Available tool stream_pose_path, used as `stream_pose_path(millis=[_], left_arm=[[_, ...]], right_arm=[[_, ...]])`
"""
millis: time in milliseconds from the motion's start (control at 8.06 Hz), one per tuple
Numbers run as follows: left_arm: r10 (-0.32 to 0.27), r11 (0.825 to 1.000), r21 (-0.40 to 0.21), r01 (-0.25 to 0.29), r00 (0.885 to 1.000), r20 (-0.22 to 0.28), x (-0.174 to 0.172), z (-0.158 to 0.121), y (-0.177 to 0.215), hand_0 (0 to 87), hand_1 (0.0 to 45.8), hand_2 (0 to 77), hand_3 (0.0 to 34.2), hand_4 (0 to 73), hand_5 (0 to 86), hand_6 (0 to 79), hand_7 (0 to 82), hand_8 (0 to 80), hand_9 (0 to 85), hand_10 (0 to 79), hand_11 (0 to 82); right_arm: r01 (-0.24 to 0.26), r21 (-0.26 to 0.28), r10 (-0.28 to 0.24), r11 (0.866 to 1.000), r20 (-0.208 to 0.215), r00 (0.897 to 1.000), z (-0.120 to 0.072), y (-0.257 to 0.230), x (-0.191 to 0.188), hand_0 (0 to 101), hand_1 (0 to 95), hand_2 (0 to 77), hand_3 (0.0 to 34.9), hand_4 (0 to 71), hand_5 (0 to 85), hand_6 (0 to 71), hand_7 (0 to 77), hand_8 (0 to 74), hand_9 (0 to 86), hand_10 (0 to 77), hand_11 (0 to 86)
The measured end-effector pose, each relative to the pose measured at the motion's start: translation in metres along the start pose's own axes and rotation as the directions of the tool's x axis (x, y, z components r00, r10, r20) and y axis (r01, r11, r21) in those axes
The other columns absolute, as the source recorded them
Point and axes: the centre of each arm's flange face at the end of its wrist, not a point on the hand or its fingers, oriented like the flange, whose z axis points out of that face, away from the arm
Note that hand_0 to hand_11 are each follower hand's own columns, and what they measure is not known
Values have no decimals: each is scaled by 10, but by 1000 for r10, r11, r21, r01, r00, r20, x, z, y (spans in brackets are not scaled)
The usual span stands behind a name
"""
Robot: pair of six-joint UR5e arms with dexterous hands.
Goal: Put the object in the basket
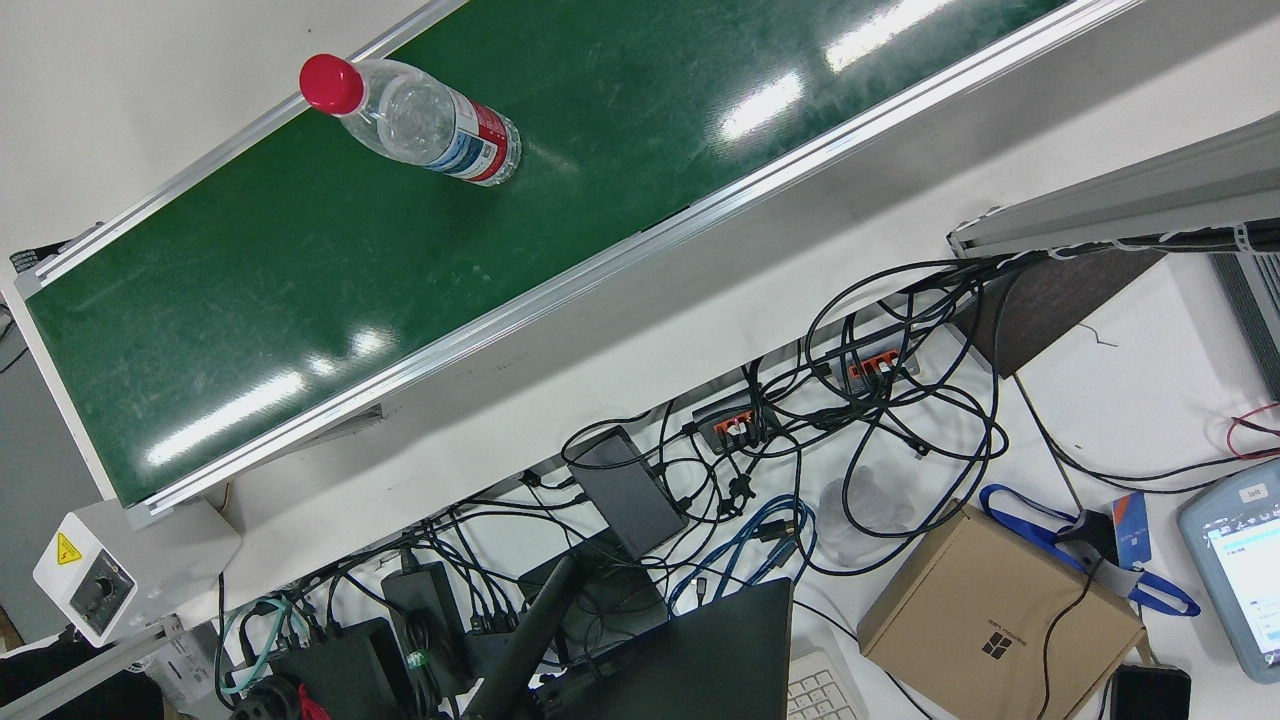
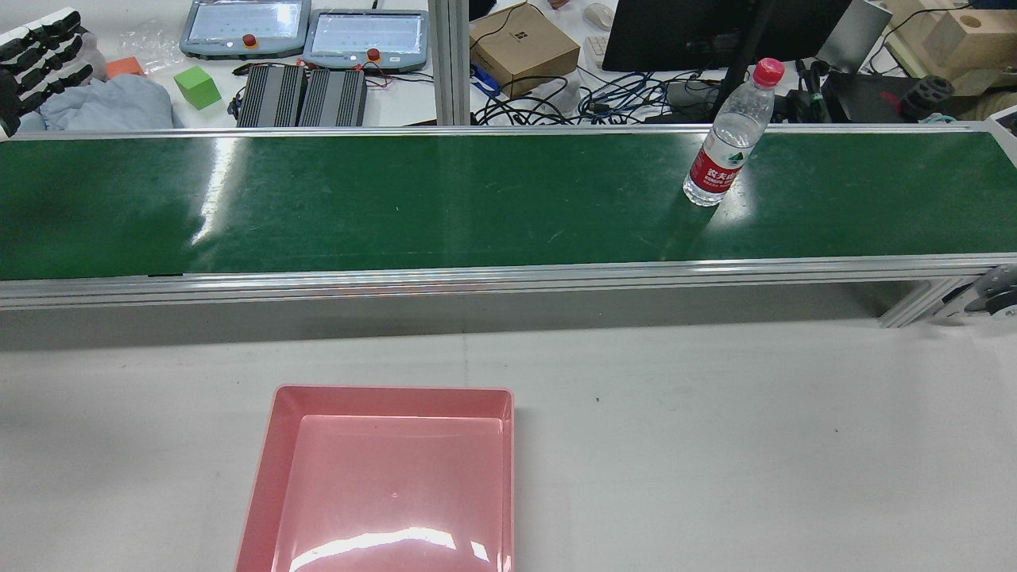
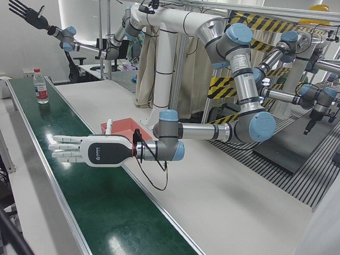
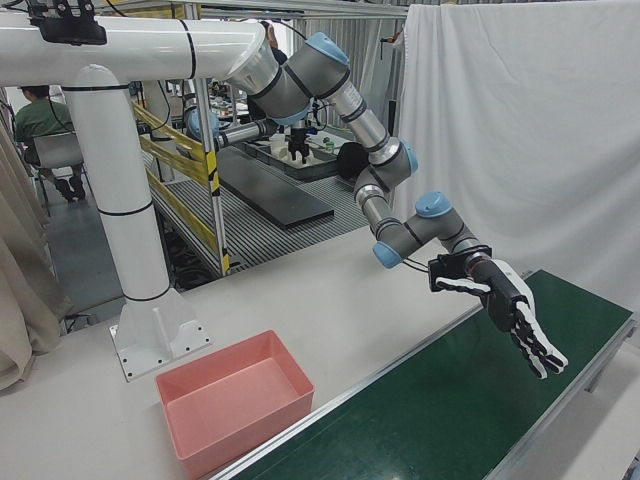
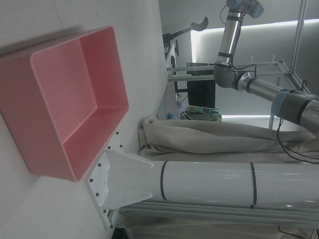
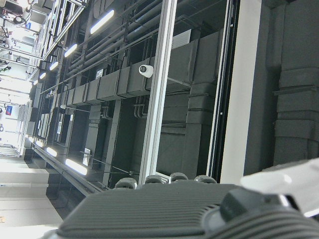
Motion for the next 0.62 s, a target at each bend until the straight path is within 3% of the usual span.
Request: stream_pose_path(millis=[620], left_arm=[[-1,1000,6,1,1000,3,-2,-3,-2,485,33,11,0,120,49,22,5,22,5,38,65]], right_arm=[[0,0,0,1000,0,1000,0,0,0,2,0,11,2,5,0,0,5,0,0,5,0]])
